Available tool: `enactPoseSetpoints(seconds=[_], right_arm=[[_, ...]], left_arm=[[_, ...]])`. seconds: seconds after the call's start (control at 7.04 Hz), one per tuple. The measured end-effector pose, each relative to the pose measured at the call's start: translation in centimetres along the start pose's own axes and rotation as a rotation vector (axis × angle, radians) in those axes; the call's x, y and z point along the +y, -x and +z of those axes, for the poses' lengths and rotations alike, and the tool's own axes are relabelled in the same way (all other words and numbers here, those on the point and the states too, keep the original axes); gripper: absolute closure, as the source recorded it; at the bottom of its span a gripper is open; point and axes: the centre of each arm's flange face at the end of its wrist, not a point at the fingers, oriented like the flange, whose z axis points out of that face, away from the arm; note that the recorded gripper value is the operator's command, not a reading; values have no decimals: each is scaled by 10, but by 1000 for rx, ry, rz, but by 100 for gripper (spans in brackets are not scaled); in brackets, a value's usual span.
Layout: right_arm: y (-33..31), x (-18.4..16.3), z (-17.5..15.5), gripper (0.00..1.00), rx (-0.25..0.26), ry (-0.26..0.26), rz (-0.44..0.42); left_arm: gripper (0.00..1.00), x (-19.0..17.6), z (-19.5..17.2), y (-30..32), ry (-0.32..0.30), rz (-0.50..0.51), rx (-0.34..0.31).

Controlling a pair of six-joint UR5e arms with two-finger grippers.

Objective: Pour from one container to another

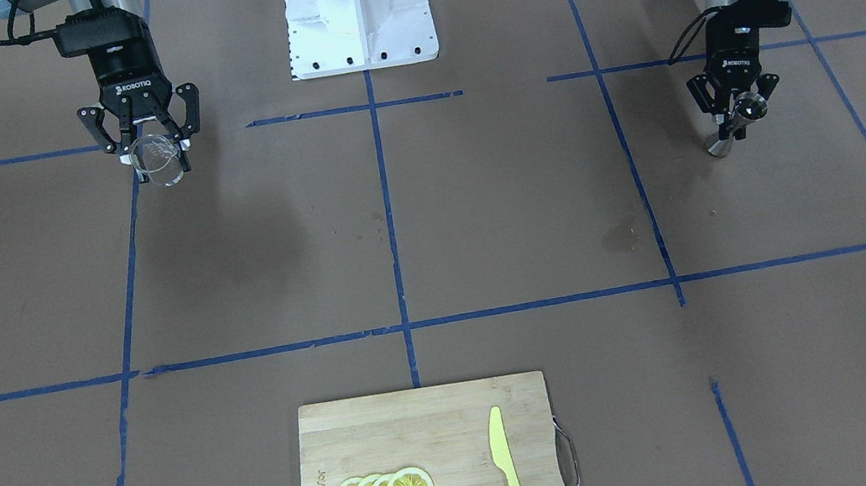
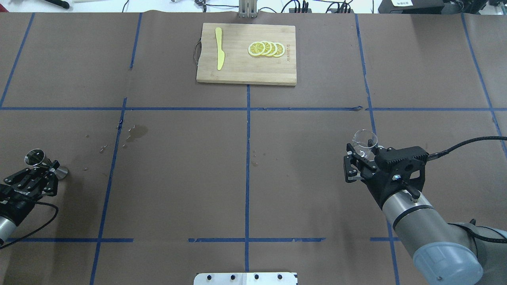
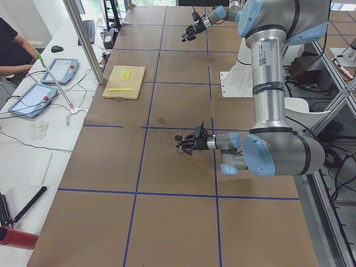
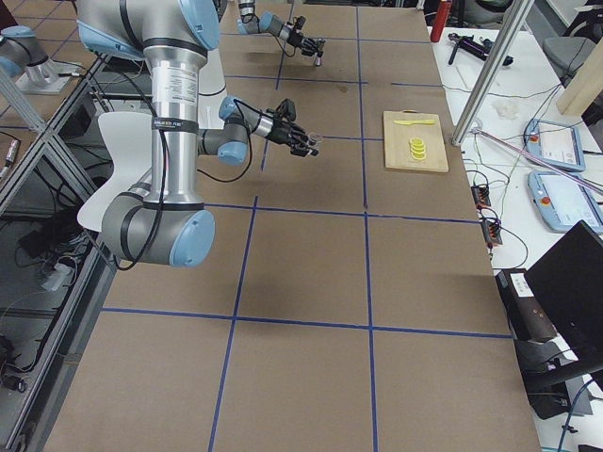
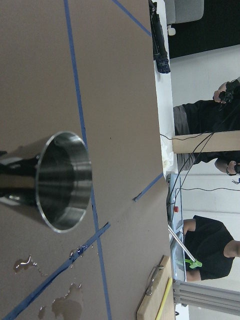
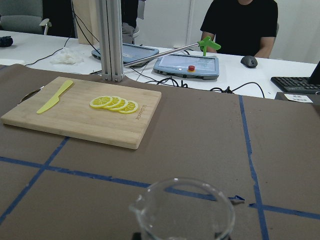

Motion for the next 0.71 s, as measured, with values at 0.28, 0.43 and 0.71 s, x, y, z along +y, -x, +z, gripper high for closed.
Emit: enactPoseSetpoints(seconds=[0.28, 0.43, 0.71], right_arm=[[1, 0, -1, 100, -3, 0, 2], [2, -1, -1, 100, -3, 0, 2], [2, 0, -1, 100, -5, 0, 2]], left_arm=[[90, 1, 0, -1, 3, 0, 3], [89, 2, 0, -3, 3, -2, 5], [71, 2, 0, -4, 3, -4, 6]])
